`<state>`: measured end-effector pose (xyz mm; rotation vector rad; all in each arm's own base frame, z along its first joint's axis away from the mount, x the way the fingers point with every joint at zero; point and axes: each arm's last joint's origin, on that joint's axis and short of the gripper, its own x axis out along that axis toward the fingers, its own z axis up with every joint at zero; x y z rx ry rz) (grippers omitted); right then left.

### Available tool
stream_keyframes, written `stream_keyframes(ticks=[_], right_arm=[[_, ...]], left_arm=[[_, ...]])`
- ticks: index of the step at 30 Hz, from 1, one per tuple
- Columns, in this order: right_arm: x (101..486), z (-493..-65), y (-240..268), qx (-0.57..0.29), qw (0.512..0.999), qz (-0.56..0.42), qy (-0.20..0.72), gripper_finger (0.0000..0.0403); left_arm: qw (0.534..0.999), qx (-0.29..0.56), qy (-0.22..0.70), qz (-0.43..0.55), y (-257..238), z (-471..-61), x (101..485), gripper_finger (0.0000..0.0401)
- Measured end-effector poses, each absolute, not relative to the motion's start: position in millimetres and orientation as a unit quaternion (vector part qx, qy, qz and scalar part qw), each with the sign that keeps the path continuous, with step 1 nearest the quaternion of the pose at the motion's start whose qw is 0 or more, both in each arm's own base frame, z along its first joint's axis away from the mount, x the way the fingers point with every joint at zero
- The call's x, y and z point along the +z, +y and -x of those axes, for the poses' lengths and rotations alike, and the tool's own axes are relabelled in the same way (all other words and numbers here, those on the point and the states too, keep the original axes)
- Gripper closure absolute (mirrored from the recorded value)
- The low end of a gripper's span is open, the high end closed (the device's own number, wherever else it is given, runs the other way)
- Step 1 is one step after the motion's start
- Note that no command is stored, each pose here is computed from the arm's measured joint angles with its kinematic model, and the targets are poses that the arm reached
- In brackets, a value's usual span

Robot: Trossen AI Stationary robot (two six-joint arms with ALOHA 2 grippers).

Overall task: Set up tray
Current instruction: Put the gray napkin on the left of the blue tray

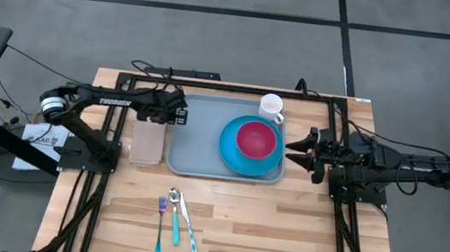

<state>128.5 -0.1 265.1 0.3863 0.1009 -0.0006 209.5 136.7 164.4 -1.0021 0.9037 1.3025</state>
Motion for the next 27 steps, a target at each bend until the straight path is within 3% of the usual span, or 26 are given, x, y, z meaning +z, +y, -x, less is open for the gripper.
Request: stream_keyframes(ticks=[6,27], right_arm=[[266,-129,0,-0.004,0.980,-0.192,0.044,0.0232],[267,-129,-2,-0.026,0.980,-0.195,0.034,0.0239]], left_arm=[[0.579,0.581,0.395,0.414,142,-202,165,0.0266],[0.561,0.567,0.437,0.414,154,-210,134,0.0271]])
